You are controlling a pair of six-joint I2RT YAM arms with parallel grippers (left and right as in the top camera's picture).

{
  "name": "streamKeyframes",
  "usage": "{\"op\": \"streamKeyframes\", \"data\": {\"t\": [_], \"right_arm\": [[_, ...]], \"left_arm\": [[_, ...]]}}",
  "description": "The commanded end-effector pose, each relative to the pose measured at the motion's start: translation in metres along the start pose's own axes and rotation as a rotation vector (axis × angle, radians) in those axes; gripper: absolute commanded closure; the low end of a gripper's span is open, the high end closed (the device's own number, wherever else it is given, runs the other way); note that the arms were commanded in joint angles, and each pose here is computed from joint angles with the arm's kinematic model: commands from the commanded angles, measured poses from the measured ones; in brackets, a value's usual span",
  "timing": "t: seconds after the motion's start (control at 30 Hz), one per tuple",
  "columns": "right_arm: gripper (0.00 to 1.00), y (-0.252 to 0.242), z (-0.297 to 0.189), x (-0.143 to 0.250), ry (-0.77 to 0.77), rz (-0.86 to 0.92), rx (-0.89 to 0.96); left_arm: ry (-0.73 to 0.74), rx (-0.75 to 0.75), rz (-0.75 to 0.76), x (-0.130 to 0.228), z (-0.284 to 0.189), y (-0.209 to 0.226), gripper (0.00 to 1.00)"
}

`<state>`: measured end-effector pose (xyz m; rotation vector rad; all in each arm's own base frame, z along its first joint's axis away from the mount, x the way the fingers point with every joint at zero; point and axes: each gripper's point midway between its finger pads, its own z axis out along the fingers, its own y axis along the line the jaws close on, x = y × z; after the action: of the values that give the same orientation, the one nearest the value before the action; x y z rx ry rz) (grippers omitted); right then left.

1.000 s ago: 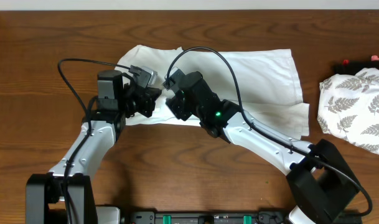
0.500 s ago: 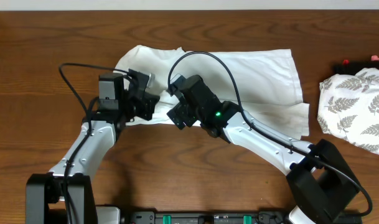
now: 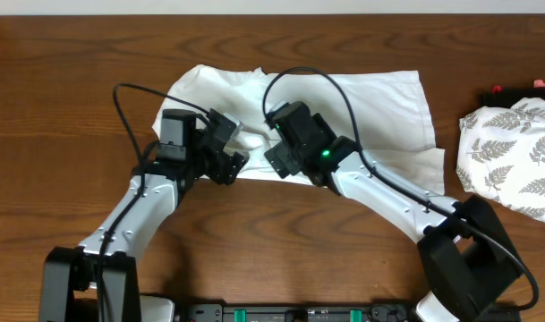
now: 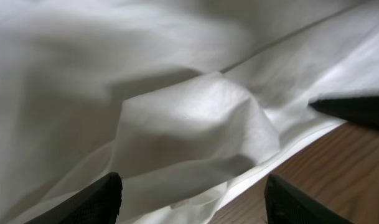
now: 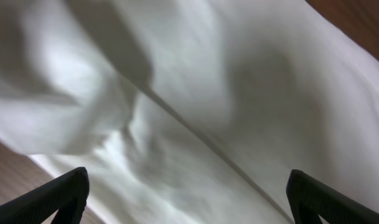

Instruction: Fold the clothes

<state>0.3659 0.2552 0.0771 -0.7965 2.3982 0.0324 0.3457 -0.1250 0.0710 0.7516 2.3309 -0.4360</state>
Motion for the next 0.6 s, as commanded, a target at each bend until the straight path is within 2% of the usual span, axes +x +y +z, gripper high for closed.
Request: {"op": "streamKeyframes", "data": {"t": [0.0, 0.23, 0.57], "right_arm": [[0.01, -0.015, -0.011, -0.01, -0.027, 0.055, 0.033], [0.01, -0.02, -0.01, -0.008, -0.017, 0.063, 0.04], [0.01, -0.02, -0.01, -0.008, -0.017, 0.071, 0.039]], "left_arm": [[0.045, -0.106, 0.093, 0.003, 0.003, 0.013, 0.26], [0.087, -0.193, 0.179, 0.008, 0.001, 0.026, 0.27], [0.112, -0.186, 0.178, 0.016, 0.013, 0.028, 0.3]]}}
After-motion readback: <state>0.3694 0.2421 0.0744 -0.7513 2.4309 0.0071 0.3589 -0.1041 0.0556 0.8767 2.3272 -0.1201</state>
